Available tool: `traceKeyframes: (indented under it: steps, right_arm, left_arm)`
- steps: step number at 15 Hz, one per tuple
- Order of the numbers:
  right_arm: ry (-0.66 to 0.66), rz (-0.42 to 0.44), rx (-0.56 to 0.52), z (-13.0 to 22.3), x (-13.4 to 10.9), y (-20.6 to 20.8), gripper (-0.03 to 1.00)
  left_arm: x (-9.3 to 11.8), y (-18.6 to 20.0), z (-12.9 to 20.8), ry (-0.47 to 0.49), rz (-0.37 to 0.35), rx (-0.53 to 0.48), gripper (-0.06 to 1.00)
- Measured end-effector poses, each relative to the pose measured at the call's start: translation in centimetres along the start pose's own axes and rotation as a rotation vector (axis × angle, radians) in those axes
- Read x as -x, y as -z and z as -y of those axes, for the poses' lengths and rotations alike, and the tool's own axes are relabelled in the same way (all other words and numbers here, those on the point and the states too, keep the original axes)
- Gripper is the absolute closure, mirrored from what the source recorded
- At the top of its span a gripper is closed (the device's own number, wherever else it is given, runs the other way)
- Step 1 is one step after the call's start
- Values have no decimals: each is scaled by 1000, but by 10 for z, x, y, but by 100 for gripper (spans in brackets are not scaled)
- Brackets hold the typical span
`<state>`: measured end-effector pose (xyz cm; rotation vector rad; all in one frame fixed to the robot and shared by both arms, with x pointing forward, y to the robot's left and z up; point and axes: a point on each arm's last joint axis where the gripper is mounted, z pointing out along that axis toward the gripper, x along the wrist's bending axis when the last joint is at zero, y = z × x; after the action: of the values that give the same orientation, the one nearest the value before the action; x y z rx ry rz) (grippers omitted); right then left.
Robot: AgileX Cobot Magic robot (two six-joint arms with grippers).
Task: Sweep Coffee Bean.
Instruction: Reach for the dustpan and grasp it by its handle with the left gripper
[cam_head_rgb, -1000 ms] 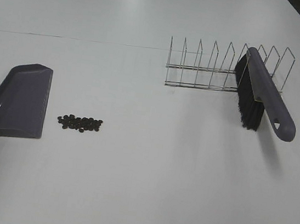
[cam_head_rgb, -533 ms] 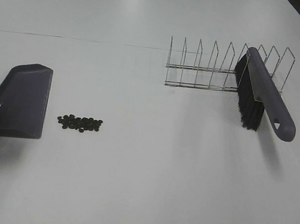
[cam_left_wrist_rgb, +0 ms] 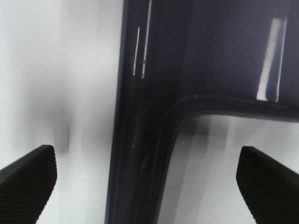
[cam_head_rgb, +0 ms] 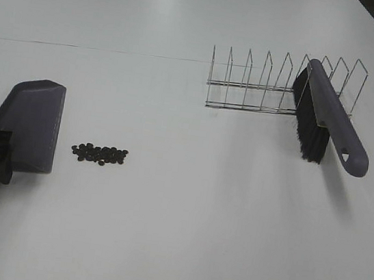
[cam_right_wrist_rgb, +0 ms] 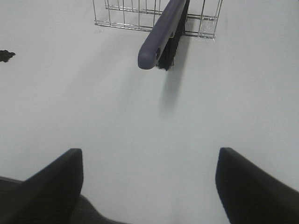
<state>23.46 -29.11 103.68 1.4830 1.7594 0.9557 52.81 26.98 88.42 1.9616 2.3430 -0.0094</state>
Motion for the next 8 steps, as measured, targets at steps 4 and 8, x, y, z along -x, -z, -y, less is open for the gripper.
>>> traceKeyframes:
  steps: [4,8]
  right_arm:
    - [0,0,0,0,0,0,28]
    - [-1,-2,0,0,0,0,28]
  left_arm:
    - [-1,-14,-1,-2,-17,-49,-3]
    - [-2,-15,-1,-17,-29,-55,11]
